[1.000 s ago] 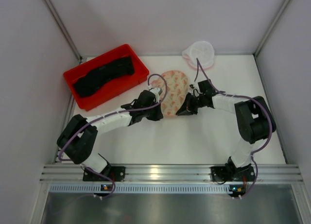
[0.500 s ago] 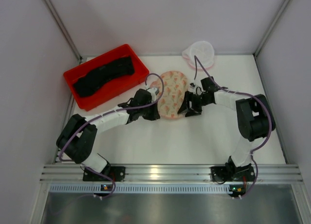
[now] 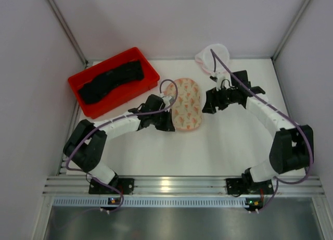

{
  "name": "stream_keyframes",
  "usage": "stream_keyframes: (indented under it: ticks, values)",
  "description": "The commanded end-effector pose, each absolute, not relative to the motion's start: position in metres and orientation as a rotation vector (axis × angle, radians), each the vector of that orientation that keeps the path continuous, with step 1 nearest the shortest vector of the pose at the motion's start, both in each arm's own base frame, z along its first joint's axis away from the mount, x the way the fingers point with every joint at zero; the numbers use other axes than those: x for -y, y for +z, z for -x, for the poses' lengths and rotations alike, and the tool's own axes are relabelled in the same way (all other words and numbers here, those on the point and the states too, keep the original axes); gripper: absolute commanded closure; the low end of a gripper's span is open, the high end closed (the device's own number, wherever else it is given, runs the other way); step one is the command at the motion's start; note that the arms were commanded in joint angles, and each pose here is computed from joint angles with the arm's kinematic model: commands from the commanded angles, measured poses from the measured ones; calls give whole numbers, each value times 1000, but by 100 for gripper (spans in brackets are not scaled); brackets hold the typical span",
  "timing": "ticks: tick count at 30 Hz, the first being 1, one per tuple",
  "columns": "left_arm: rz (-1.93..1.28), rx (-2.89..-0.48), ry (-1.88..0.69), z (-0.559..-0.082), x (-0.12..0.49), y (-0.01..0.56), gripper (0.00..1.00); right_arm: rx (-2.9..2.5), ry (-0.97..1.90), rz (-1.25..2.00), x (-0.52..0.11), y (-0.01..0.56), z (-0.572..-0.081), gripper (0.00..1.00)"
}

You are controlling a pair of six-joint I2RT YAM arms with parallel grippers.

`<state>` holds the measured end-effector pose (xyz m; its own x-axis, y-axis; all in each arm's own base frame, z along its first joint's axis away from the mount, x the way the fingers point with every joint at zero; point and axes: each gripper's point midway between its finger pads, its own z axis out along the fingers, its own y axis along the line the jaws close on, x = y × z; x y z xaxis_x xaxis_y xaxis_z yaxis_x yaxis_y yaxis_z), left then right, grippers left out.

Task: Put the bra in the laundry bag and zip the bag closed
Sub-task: Zip the zipper on the laundry bag.

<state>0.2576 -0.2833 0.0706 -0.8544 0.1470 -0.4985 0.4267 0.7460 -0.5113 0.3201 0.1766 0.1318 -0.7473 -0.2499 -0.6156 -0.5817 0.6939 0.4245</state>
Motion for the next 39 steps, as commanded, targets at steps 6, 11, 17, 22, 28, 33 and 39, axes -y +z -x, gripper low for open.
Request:
stream_keyframes:
  ticks: [6, 11, 17, 22, 28, 33, 39]
  values:
    - [-476, -2493, -1012, -263, 303, 90, 100, -1744, 290, 1330, -194, 184, -318, 28]
    - [-489, -2491, -1087, -261, 311, 97, 100, -1506, 234, 1472, -244, 170, -283, 29]
    - [-485, -2510, -1169, -257, 313, 98, 100, -1340, 222, 1602, -288, 137, -247, 30]
    - [-489, -2512, -1171, -257, 314, 97, 100, -1323, 136, 1568, -293, 132, -262, 33]
    - [-481, -2523, -1181, -258, 314, 95, 100, -1292, 156, 1627, -301, 118, -259, 36]
    - [-466, -2533, -1171, -260, 313, 94, 100, -1270, 202, 1671, -306, 104, -251, 38]
    - [-461, -2540, -1174, -260, 309, 94, 100, -1271, 201, 1695, -303, 98, -256, 38]
